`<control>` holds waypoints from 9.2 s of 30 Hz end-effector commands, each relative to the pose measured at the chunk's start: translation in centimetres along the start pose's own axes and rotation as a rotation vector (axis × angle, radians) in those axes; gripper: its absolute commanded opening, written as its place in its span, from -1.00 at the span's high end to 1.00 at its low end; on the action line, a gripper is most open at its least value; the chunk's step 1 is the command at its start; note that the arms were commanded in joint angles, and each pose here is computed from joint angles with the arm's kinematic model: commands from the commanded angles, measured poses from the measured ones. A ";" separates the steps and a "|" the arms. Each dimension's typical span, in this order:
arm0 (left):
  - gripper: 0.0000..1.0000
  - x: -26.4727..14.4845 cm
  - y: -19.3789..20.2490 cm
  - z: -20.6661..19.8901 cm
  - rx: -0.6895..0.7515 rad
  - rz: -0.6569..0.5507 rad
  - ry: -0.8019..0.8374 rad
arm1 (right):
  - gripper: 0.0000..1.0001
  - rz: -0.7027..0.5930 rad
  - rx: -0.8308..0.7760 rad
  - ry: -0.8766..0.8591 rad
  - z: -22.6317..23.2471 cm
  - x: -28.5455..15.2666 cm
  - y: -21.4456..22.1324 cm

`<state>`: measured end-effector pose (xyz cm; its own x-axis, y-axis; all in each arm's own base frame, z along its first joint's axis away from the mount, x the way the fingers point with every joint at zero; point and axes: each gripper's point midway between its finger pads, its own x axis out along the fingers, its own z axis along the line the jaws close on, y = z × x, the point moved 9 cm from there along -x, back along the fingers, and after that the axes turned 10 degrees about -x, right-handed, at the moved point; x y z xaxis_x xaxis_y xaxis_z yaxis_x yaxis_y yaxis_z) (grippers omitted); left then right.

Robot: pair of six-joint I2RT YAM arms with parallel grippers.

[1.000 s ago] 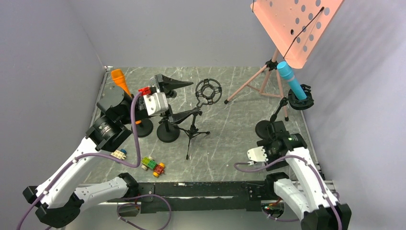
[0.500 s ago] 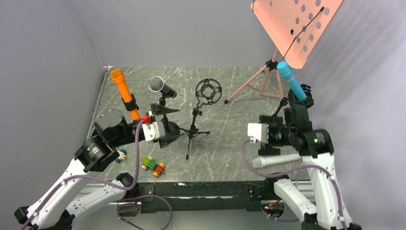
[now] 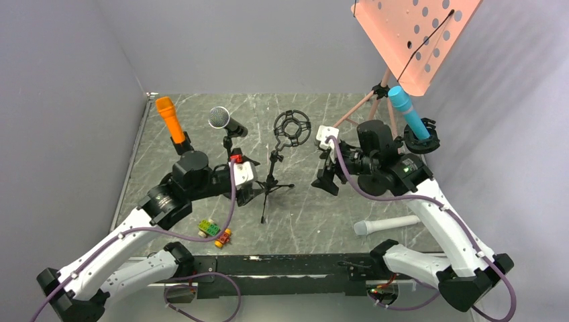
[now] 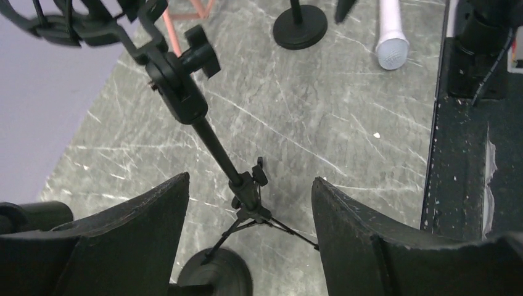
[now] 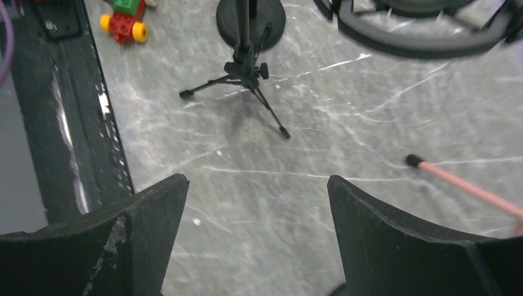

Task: Remove the microphone from the stand

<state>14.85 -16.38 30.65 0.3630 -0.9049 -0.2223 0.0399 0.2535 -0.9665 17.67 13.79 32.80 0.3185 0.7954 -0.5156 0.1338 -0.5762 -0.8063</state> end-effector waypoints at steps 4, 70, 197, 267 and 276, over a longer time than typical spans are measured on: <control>-0.52 2.2 -1.6 2.0 -0.092 -0.100 -0.127 | -0.71 -0.158 0.342 0.046 1.0 2.6 0.3; 1.00 11.8 -4.3 8.6 -0.674 -0.166 -0.511 | 0.12 -0.184 1.477 -0.453 -6.1 14.8 8.2; 1.00 9.5 -2.8 9.1 -0.863 -0.160 -0.505 | 0.97 -0.187 1.135 -0.428 -5.8 15.8 5.7; 1.00 20.7 -5.3 22.6 -0.320 -0.317 -0.581 | -0.45 0.000 -0.599 0.596 -0.4 -0.8 0.5; -0.79 20.3 -6.3 21.5 -0.282 -0.309 -0.554 | -0.47 -0.014 -0.597 0.590 -0.6 -0.1 0.4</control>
<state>43.16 -29.22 29.39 0.8071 -0.5869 -0.0642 -0.1391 -0.0833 -0.9868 18.06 13.33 31.17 0.7122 0.6695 -0.2112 0.5574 -0.7222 -0.4096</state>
